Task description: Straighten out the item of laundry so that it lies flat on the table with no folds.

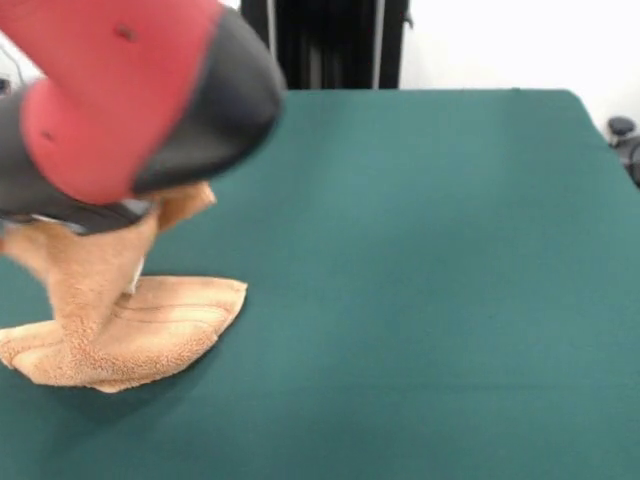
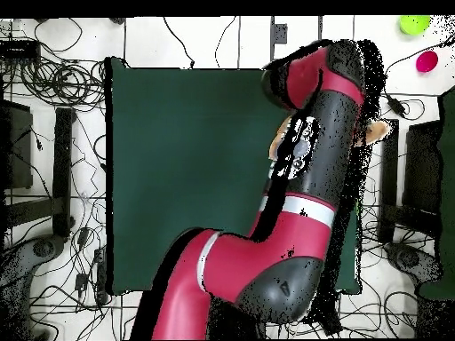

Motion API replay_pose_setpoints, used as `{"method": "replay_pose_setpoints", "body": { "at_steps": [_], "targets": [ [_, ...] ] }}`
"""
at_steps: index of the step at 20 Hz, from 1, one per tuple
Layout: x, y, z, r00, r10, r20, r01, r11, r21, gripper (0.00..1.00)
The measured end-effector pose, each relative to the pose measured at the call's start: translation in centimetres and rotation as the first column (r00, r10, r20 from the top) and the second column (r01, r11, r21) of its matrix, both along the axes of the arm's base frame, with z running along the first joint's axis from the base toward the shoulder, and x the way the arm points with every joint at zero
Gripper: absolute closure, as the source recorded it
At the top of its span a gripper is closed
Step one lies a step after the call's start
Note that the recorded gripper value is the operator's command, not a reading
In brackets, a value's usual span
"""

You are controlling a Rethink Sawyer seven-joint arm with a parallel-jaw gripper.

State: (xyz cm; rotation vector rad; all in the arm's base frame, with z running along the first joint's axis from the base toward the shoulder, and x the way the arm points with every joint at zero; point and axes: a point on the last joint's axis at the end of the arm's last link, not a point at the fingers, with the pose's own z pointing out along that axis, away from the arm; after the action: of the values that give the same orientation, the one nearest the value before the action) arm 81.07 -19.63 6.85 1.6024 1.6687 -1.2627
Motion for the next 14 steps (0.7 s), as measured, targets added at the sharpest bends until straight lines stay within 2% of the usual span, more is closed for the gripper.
{"method": "replay_pose_setpoints", "body": {
  "at_steps": [4, 6, 8, 11, 12, 14],
  "targets": [
    [1.2, -3.1, 3.6, 0.997, 0.021, 0.076, -0.021, 1.0, -0.005, 1.0],
    [1.6, -3.7, 4.8, 0.995, 0.031, 0.1, -0.03, 1.0, -0.007, 1.0],
    [2.2, -4.5, 7.2, 0.989, 0.053, 0.139, -0.052, 0.999, -0.013, 1.0],
    [2.4, -4.8, 9.0, 0.986, 0.064, 0.155, -0.063, 0.998, -0.012, 1.0],
    [2.4, -5.1, 10.7, 0.986, 0.071, 0.153, -0.072, 0.997, -0.001, 1.0],
    [2.3, -5.2, 11.8, 0.987, 0.074, 0.142, -0.077, 0.997, 0.014, 1.0]
  ]
}}
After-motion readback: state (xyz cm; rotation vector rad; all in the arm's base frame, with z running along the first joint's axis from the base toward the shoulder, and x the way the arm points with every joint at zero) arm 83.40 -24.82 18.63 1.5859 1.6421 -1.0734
